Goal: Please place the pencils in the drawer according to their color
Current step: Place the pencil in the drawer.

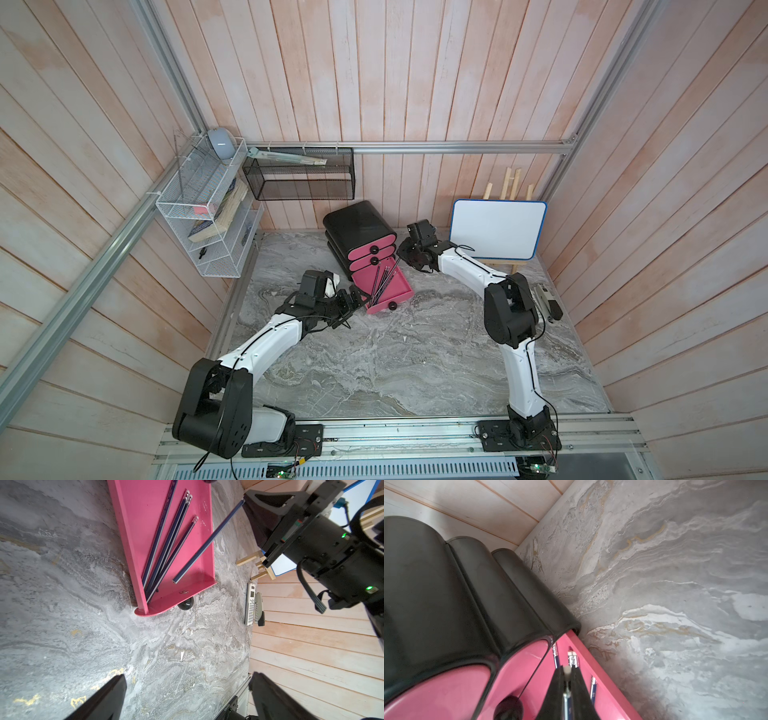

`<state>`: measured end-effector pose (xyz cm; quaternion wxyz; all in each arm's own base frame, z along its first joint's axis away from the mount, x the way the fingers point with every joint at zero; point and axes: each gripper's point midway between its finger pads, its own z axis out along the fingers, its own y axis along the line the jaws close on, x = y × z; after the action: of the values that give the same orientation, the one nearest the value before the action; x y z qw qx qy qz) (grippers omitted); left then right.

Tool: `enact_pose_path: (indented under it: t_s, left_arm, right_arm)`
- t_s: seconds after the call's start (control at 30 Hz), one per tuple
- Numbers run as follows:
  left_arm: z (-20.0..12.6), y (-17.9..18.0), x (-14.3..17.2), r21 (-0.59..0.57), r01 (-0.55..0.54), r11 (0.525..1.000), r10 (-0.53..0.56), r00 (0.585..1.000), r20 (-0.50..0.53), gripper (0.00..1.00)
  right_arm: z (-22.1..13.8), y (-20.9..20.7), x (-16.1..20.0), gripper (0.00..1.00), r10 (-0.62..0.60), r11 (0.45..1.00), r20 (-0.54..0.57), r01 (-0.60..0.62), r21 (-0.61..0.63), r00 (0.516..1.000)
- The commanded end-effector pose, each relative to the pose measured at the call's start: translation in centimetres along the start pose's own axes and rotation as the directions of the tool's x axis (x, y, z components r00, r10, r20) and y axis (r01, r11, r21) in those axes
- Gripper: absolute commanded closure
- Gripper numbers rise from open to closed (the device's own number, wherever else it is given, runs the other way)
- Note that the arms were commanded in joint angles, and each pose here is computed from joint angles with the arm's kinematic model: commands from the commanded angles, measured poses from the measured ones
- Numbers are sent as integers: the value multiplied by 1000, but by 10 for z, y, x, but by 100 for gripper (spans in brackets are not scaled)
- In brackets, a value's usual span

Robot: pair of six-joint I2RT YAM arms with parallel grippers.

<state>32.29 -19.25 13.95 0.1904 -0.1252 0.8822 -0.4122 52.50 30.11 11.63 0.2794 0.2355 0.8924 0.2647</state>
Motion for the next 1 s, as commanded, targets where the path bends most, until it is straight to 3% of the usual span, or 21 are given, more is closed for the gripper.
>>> enact_pose_path:
  t_s: [0.0, 0.53, 0.67, 0.8, 0.97]
  left_arm:
    - [-4, 1, 4, 9, -13, 1000, 13, 1000, -10, 0]
    - [-2, 3, 4, 12, -5, 1000, 5, 1000, -5, 0]
    - [-2, 2, 2, 11, -7, 1000, 7, 1000, 0, 1]
    - [-4, 1, -5, 2, -10, 1000, 10, 1000, 16, 0]
    - [-10, -1, -23, -15, -22, 1000, 22, 998, 50, 0]
  right_arm:
    - [10, -13, 3, 100, -40, 998, 4, 40, 55, 999]
    - [15, 1, 52, 100, -117, 993, -75, 119, 27, 990]
    - [10, 4, 55, 79, -119, 993, -83, 121, 14, 989]
    - [-5, 11, 52, 73, -120, 993, -66, 118, -27, 991]
    - [-31, 17, 50, 72, -114, 991, -53, 110, -79, 992]
